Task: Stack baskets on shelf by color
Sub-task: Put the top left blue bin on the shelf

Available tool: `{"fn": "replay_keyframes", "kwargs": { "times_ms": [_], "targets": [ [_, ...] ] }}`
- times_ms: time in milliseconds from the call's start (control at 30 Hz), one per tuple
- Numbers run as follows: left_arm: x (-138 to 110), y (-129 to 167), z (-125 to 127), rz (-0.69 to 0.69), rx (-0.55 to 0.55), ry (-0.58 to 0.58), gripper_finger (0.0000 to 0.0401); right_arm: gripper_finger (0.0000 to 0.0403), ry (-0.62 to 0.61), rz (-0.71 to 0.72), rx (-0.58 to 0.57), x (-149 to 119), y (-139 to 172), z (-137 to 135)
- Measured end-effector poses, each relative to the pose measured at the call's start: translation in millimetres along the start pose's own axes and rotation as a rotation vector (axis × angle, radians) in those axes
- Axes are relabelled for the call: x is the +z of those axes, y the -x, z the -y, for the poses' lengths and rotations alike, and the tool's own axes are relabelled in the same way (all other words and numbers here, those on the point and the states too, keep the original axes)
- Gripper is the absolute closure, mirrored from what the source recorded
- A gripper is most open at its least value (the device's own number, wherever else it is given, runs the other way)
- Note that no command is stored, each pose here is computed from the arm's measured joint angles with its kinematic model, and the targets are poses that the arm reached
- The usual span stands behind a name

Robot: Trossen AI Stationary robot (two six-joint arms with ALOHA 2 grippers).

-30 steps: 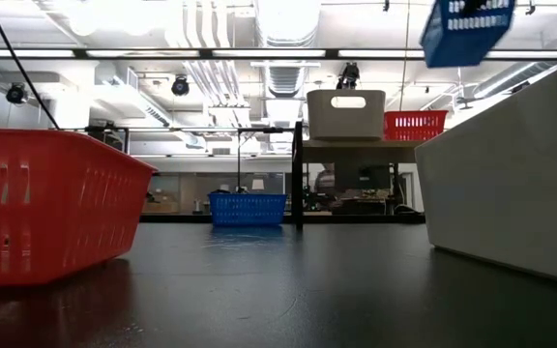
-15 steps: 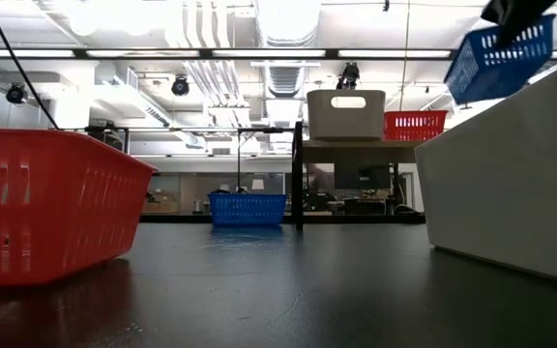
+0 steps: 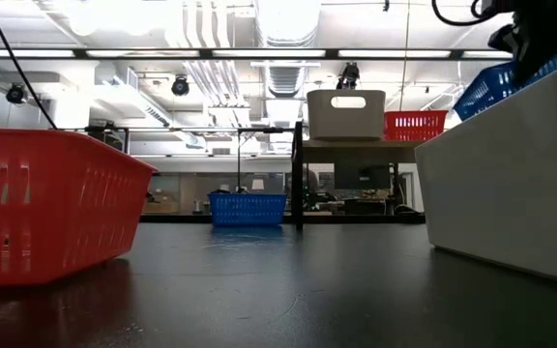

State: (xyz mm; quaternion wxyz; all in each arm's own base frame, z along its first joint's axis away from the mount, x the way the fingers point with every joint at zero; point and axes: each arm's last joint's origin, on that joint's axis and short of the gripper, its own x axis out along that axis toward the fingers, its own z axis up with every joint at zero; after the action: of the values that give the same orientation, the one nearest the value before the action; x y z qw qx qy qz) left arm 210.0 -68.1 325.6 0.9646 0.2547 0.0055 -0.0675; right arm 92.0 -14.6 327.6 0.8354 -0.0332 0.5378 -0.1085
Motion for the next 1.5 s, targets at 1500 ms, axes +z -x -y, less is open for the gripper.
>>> {"fn": "replay_keyframes", "kwargs": {
  "times_ms": [1500],
  "targets": [
    [-4,4,1,0.211,0.126,-0.009,0.0243,0.0380,0.005,-0.035,-0.123,4,-19,0]
  ]
}}
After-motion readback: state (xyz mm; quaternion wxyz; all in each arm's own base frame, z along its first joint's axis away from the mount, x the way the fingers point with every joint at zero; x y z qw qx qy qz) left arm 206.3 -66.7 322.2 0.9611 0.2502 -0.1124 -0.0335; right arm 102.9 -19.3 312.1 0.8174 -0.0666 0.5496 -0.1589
